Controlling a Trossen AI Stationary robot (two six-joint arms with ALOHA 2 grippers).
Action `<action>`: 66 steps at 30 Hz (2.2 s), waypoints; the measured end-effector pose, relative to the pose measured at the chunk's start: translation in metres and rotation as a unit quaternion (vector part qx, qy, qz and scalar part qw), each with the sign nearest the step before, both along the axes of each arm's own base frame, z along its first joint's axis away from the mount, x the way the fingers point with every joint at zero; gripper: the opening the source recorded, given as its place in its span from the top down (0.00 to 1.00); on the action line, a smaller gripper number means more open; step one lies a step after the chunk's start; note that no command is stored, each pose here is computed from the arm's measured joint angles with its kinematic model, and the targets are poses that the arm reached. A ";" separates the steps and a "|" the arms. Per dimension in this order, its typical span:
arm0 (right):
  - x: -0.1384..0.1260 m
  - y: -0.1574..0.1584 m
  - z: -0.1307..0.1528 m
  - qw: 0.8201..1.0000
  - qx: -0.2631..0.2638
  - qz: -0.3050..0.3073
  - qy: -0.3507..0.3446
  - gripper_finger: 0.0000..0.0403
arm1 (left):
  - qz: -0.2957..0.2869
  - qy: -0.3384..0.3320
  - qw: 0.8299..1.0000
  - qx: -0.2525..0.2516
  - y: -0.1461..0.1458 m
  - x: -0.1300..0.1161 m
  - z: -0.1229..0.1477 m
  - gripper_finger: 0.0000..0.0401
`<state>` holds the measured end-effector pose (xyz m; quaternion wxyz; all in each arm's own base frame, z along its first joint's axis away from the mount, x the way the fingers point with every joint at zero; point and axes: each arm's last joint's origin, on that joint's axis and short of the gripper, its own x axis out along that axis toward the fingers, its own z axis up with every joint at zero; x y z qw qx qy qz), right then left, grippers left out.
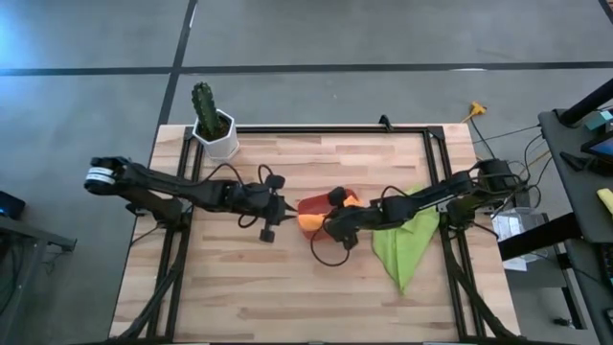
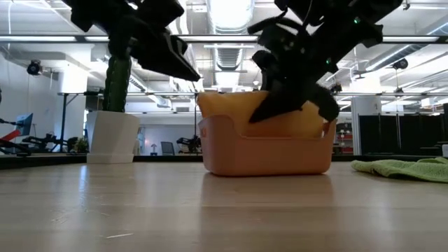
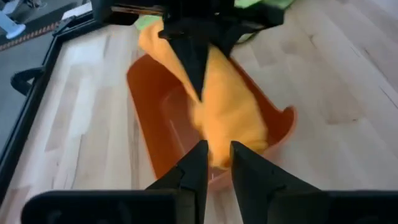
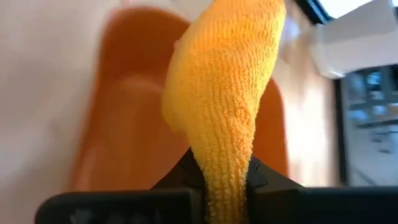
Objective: Roll microfiber towels into tight, uniform cylinder then place into a basket
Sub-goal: Put the orange microfiber cloth into the orange bin
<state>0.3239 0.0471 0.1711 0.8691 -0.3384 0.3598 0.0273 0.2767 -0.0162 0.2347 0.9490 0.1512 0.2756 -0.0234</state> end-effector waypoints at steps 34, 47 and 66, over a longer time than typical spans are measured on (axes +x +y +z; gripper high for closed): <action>0.000 -0.007 -0.021 0.962 0.251 -0.036 0.103 0.81 | -0.073 -0.071 0.993 -0.066 -0.018 0.038 -0.016 0.87; 0.001 -0.016 -0.021 0.956 0.270 -0.054 0.101 0.63 | -0.073 -0.011 0.993 -0.097 -0.022 0.067 -0.042 0.87; -0.012 -0.017 0.005 0.957 0.272 -0.051 0.090 0.48 | -0.085 -0.019 0.994 -0.071 -0.019 0.065 -0.035 0.87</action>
